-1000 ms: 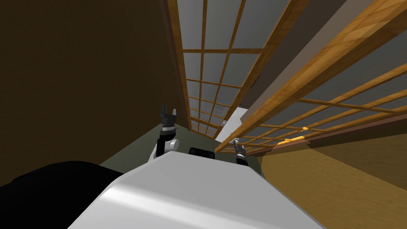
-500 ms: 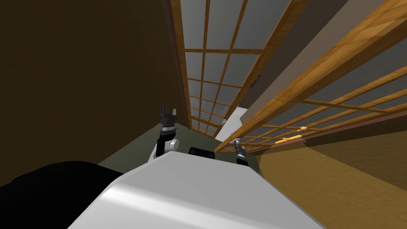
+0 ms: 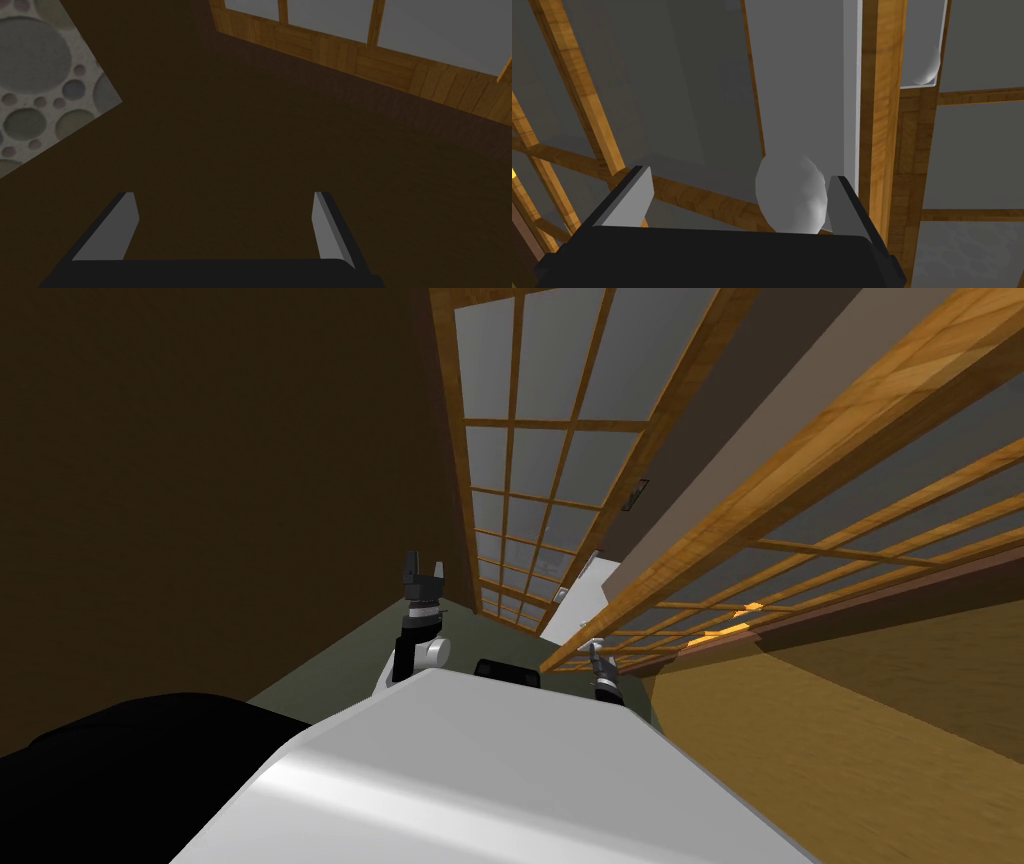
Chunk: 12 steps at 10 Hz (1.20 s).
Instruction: Pull the door open
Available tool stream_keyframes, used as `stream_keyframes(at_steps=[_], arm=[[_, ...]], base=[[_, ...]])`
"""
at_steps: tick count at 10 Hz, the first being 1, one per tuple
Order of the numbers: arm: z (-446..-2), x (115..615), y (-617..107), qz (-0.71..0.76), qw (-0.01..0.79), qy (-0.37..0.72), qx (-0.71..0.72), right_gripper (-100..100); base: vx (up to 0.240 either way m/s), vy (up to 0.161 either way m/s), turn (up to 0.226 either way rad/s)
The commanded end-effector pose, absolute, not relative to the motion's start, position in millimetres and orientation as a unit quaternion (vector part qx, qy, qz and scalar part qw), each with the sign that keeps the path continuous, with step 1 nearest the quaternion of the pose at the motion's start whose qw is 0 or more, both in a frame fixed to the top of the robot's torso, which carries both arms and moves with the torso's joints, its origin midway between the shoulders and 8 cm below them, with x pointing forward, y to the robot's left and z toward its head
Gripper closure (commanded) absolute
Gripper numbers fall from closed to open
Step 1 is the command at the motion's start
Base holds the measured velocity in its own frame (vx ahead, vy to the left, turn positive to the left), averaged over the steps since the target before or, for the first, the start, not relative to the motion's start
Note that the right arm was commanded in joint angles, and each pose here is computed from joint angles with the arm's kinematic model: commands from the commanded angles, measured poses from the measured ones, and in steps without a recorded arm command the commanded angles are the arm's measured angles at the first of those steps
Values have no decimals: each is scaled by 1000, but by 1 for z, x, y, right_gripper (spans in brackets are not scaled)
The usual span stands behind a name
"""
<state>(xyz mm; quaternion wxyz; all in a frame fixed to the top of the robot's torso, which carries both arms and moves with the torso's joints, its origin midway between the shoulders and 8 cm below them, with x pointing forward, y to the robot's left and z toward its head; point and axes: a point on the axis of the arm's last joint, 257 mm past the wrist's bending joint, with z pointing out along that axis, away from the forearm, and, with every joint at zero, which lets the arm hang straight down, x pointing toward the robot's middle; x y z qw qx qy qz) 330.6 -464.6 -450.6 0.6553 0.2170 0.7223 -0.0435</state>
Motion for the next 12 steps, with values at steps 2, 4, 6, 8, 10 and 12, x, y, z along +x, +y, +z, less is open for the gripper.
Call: stream_keyframes(at_steps=[2,4,6,8,10,12], arm=[[-452,318,-490,-63,645,727,227,100],[-455,308,-496,-55,642,723,249,100],[-455,308,-496,-55,642,723,249,100],[-454,309,-496,-55,643,722,248,100],[-456,304,-499,-47,641,719,265,100],[-455,305,-499,-46,643,718,264,100]], base=[[9,8,-2],[-65,-1,23],[-44,-20,-17],[-16,-6,-6],[-11,10,15],[-38,-8,-4]])
